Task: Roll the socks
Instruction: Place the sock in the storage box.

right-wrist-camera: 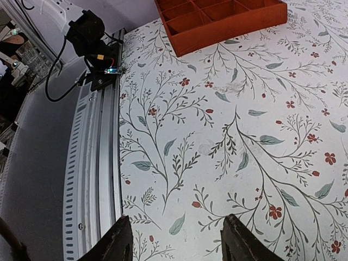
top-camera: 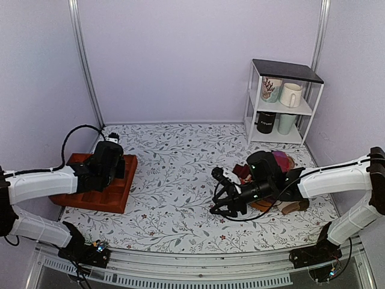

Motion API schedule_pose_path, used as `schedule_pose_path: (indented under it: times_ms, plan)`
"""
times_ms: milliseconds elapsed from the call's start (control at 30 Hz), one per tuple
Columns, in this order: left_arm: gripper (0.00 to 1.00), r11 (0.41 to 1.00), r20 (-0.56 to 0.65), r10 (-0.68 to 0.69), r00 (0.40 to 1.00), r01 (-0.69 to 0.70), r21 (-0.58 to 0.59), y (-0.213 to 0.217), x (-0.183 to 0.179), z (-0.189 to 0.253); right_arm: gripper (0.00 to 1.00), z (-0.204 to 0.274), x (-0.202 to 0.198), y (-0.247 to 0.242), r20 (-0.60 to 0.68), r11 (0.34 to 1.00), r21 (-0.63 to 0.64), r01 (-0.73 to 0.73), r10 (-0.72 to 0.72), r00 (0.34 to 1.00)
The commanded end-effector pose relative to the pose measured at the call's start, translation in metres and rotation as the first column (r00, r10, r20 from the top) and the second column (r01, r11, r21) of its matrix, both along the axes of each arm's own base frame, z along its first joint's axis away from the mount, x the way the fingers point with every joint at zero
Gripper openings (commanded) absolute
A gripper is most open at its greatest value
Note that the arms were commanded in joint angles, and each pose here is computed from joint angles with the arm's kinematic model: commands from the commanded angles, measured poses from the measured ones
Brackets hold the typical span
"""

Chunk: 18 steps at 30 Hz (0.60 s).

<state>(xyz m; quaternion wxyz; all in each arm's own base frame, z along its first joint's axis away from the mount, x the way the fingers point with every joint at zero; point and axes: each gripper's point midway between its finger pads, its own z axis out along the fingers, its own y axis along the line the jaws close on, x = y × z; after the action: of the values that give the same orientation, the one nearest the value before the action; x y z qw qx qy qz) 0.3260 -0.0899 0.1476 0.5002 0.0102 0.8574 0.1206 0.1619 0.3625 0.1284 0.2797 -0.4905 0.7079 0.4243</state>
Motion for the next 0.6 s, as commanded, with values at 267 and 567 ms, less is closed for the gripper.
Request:
schedule_pose_path:
  times_ms: [267,567]
  plan:
    - [0.0,0.96,-0.15,0.279,0.949,-0.275,0.042,0.049,-0.005,-0.028,0.56,-0.006,-0.006,-0.001,-0.021,0.999,0.034,-0.019,0.02,1.0]
    - [0.0,0.933,-0.128,0.347,0.929,-0.329,0.144,0.073,0.001,-0.016,0.56,-0.004,-0.01,-0.001,-0.023,0.998,0.052,-0.038,0.039,0.999]
